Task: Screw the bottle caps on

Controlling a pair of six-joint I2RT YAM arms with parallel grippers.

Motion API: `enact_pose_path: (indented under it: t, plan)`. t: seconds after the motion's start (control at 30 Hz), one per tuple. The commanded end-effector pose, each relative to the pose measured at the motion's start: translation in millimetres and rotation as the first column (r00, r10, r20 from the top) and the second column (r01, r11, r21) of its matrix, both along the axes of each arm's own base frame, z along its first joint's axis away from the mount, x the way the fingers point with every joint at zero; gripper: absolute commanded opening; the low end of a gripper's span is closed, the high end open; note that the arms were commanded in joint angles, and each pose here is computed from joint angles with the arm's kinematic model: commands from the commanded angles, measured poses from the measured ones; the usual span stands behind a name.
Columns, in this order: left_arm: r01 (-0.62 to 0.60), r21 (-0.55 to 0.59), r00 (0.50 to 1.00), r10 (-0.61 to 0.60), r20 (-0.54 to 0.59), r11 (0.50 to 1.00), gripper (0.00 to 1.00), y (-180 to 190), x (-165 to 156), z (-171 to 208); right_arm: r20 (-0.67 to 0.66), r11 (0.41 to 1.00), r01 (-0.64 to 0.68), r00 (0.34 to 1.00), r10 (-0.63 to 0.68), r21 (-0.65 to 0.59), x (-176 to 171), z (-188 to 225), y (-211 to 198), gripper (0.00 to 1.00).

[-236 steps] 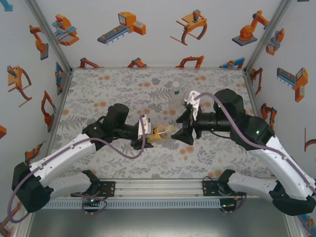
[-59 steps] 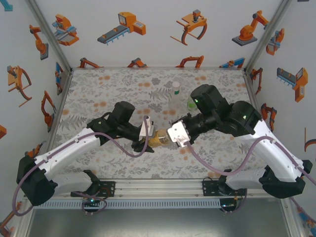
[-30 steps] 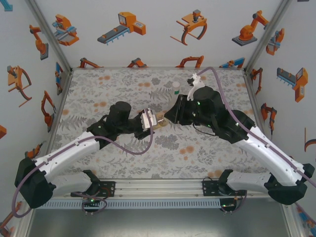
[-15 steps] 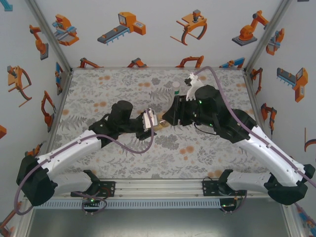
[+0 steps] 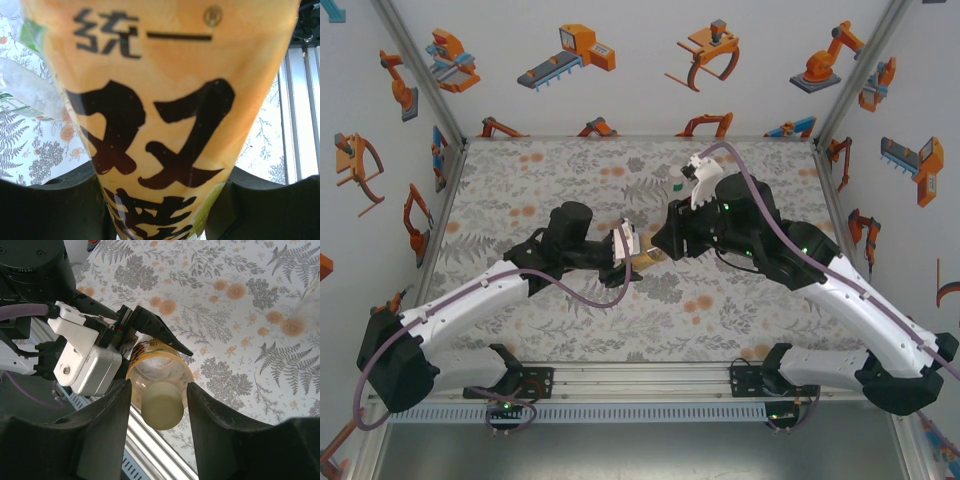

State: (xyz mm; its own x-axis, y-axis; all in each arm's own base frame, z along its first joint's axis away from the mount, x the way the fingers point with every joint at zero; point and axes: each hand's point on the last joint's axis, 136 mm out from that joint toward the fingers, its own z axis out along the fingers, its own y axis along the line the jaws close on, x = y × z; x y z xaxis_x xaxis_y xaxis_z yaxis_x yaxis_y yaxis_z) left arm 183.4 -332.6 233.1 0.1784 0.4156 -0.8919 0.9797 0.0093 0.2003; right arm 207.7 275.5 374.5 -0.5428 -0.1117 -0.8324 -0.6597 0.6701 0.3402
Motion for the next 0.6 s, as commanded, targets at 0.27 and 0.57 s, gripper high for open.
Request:
enact_pose_path:
  t: [0.27,0.57]
  plan:
    - [-0.023,-0.071,0.999,0.024,0.021,0.997,0.0,-8.1,8.0,20.9,-0.034,1.0,0.023,0.999,-0.023,0.004,2.1,-3.9,1.0,0.37]
    - [-0.065,-0.103,0.997,0.069,0.035,0.993,0.23,-7.6,14.8,25.7,-0.037,0.999,0.048,0.998,-0.049,-0.017,8.6,-5.9,1.7,0.31]
